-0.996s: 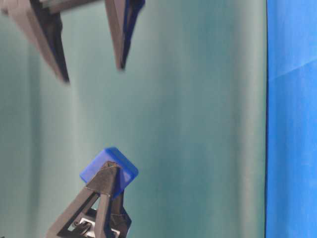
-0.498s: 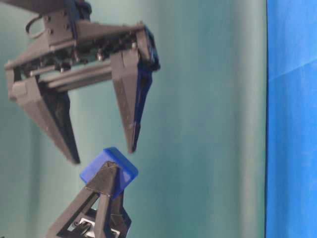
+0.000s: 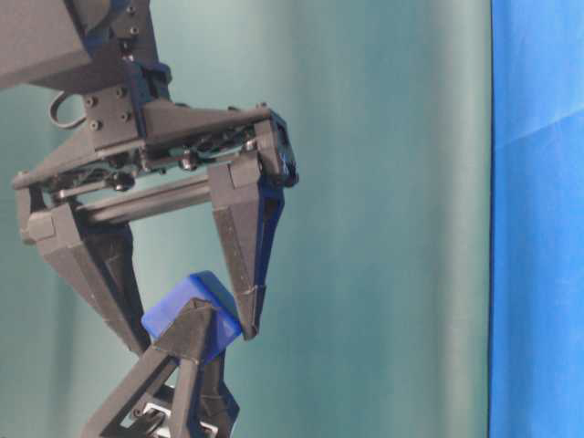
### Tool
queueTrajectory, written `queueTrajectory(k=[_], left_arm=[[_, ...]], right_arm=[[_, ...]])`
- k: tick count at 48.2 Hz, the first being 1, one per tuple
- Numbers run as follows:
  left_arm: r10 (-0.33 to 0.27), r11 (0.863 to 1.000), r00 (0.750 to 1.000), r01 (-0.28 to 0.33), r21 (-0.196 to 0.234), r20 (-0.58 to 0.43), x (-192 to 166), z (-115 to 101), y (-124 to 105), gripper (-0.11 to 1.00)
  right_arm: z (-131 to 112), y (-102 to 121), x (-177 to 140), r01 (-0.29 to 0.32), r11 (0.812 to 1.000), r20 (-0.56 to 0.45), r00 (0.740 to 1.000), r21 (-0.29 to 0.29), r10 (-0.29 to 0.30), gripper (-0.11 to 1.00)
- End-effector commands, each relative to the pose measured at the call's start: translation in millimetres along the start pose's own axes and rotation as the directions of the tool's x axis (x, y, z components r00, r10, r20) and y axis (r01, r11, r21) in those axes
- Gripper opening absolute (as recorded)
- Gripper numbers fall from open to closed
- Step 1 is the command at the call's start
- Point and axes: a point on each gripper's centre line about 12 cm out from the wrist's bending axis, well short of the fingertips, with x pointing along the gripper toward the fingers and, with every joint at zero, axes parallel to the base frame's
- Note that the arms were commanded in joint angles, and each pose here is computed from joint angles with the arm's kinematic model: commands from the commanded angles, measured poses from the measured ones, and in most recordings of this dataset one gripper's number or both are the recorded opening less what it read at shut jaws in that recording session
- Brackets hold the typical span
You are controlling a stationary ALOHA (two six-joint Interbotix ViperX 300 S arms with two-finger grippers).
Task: Handover the blue block to the right arm after grasping it with the left arm, then place it in the designated position.
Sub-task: 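Close the right gripper on the cube beside the left gripper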
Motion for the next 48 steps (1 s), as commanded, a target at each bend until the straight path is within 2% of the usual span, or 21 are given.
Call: queueTrajectory(k=[1, 12, 17, 20, 26, 28, 48], left_arm=[[-0.003, 1.000, 1.000, 0.003, -0.002, 0.026, -2.8, 8.2, -1.1, 0.49], [-0.003, 1.000, 1.000, 0.003, -0.001, 0.026, -2.8, 8.2, -1.2, 0.49], [-0.009, 1.000, 1.000, 0.009, 0.000, 0.026, -2.8, 8.2, -3.2, 0.49], [-0.009, 1.000, 1.000, 0.009, 0.002, 0.027, -3.2, 8.7, -3.2, 0.49], [-0.009, 1.000, 1.000, 0.009, 0.002, 0.023, -2.8, 7.8, -3.2, 0.49], [-0.009, 1.000, 1.000, 0.009, 0.002, 0.023, -3.2, 8.1, -3.2, 0.49], [-0.009, 1.000, 1.000, 0.009, 0.000, 0.020, -2.3, 8.1, -3.2, 0.49]], right_arm=[[4.8, -17.4, -1.1, 0.042, 0.999, 0.011, 0.999, -0.004, -0.042, 0.97], [4.0, -16.2, -1.4, 0.029, 1.000, -0.002, 1.000, -0.006, -0.029, 0.97], [1.1, -15.6, -0.6, 0.009, 1.000, -0.030, 0.999, -0.005, -0.009, 0.93], [0.4, -16.3, -0.2, -0.001, 1.000, -0.046, 0.999, -0.004, 0.001, 0.83], [0.2, -17.0, 0.5, -0.023, 1.000, -0.075, 0.997, 0.002, 0.023, 0.50], [-0.1, -17.6, 0.2, -0.025, 1.000, -0.079, 0.997, 0.002, 0.025, 0.43], [-1.4, -16.3, 0.6, -0.033, 0.998, -0.095, 0.995, 0.054, 0.038, 0.44]])
